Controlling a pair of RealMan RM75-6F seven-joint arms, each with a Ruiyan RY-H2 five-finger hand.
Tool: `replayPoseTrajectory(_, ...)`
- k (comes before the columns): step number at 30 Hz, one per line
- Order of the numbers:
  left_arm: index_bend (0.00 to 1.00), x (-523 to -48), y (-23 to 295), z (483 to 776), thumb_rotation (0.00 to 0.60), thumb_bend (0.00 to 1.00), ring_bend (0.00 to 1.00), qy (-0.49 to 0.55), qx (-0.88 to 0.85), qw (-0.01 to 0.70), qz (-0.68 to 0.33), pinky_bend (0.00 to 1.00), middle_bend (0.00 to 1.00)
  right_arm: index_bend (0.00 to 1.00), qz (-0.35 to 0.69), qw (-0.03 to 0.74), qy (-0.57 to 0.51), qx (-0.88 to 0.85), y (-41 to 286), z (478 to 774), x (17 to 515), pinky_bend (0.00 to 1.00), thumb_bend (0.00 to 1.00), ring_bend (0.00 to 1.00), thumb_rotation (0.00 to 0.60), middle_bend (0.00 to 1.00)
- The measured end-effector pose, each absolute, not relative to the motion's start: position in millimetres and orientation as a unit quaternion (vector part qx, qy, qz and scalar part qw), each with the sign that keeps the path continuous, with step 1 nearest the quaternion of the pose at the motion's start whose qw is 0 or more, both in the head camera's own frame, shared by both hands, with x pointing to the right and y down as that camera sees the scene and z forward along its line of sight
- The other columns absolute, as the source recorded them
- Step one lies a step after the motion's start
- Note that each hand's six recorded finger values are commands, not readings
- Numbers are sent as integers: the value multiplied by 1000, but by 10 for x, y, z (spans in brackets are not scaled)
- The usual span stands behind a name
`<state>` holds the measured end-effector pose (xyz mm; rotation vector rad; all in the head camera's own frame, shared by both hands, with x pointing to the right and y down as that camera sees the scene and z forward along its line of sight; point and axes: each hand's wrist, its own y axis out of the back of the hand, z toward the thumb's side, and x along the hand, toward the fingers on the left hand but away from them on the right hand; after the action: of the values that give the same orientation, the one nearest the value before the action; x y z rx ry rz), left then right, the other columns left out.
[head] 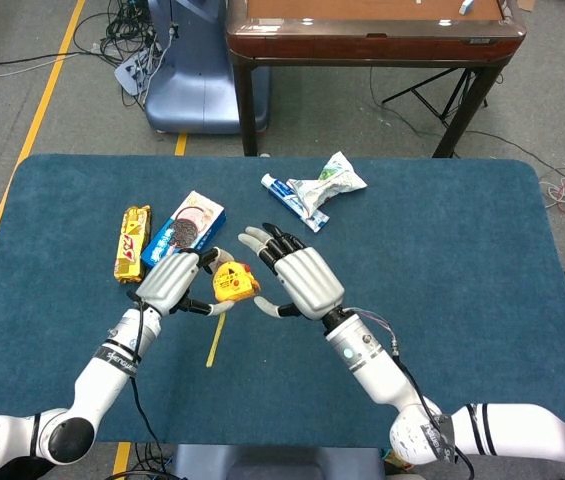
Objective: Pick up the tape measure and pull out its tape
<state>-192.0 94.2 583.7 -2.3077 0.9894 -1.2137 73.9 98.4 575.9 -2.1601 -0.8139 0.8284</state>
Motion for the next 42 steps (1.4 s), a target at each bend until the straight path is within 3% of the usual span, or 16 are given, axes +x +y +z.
replayPoseTrajectory(26, 470, -2011, 943, 5871, 600, 244, 366, 356, -809, 172, -435, 199, 531, 78, 325, 351, -336, -812, 893, 5769, 711, 151, 406, 83, 600, 165)
replayPoseTrajectory(32, 471, -2120, 924, 5900, 600, 246, 366, 364, -804, 166, -439, 200, 531, 181, 330, 358, -347, -801, 844, 5756, 756, 150, 416, 123, 600, 212)
replayPoseTrajectory(42, 470, -2209, 906, 5932, 600, 246, 366, 368, -802, 162, -442, 200, 531, 451, 341, 364, -353, -791, 806, 5770, 791, 150, 433, 184, 600, 320)
